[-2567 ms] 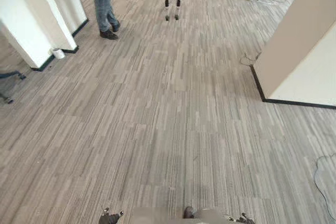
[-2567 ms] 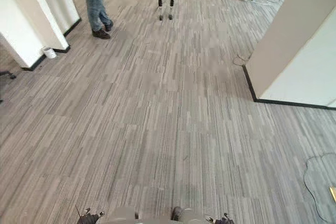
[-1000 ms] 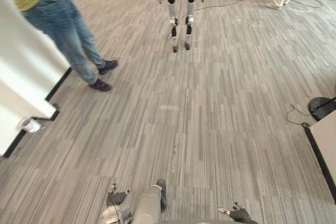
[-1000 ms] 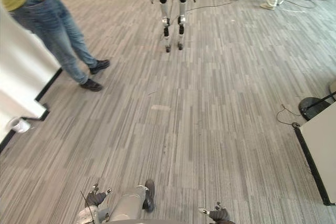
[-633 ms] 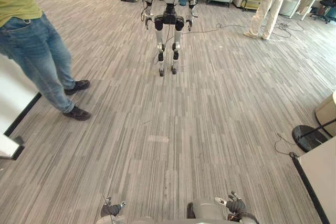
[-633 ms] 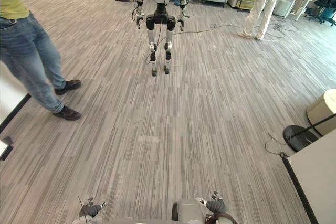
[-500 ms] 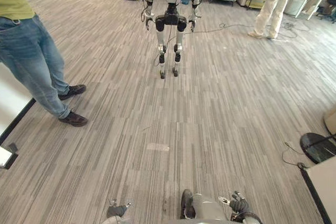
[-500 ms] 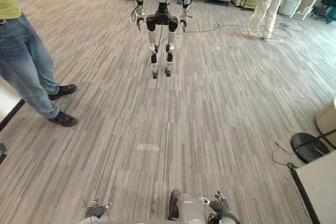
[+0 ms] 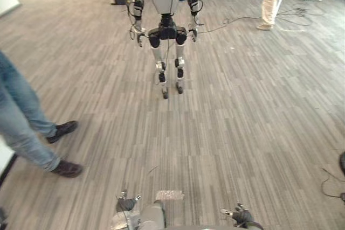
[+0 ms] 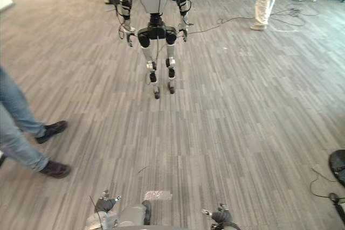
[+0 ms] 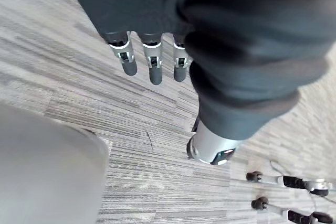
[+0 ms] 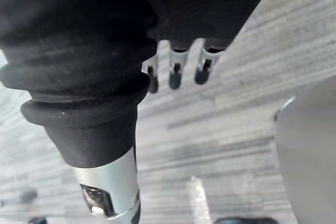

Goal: Organize washtable

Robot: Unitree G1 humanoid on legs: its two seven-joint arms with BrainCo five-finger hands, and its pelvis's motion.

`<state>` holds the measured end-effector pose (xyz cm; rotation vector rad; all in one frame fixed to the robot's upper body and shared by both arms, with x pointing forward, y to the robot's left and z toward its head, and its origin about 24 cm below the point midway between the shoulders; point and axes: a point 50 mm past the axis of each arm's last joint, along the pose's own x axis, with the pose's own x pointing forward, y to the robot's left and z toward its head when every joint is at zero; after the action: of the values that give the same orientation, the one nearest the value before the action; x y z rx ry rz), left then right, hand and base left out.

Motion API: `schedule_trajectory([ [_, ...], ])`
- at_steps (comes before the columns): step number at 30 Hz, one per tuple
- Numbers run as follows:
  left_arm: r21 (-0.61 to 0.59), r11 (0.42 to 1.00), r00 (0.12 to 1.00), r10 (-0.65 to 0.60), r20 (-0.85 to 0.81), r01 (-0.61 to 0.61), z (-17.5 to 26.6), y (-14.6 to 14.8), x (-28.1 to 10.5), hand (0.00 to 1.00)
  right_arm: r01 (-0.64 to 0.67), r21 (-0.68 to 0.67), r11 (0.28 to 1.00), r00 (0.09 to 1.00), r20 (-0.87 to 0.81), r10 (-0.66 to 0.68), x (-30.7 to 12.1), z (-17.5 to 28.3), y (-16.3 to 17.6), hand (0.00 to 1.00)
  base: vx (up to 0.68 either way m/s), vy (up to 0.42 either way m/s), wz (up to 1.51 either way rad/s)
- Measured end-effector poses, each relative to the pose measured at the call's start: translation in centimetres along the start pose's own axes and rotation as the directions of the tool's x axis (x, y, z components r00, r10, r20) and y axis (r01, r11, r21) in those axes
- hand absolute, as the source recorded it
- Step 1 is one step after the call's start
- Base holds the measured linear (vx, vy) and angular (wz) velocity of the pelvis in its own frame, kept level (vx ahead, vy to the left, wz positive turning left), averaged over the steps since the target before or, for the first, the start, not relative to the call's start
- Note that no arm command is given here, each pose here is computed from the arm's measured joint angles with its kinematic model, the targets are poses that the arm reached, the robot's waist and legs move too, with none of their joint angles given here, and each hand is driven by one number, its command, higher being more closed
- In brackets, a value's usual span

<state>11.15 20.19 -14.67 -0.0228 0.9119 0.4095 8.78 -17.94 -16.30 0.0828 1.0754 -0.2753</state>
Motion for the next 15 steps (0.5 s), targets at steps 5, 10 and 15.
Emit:
schedule_trajectory([
  [5,0.02,1.0,1.0,-0.002,-0.017,0.002,-0.4,0.2,0.0,0.0,0.021,0.048,0.999,1.0,0.003,-0.021,0.0,0.0,-0.7,0.0,0.41,0.249,-0.26],
  [10,0.038,0.998,0.998,-0.057,-0.038,0.058,-1.0,-0.6,-0.2,0.0,0.026,0.067,0.997,0.998,0.049,-0.03,0.0,0.9,-0.9,0.0,0.21,0.031,0.06],
  [15,0.006,0.999,0.998,-0.035,-0.054,0.035,-1.7,0.0,-0.5,0.0,0.025,0.062,0.998,0.999,0.022,-0.026,-0.1,0.2,-0.6,0.0,0.24,-0.179,0.2],
])
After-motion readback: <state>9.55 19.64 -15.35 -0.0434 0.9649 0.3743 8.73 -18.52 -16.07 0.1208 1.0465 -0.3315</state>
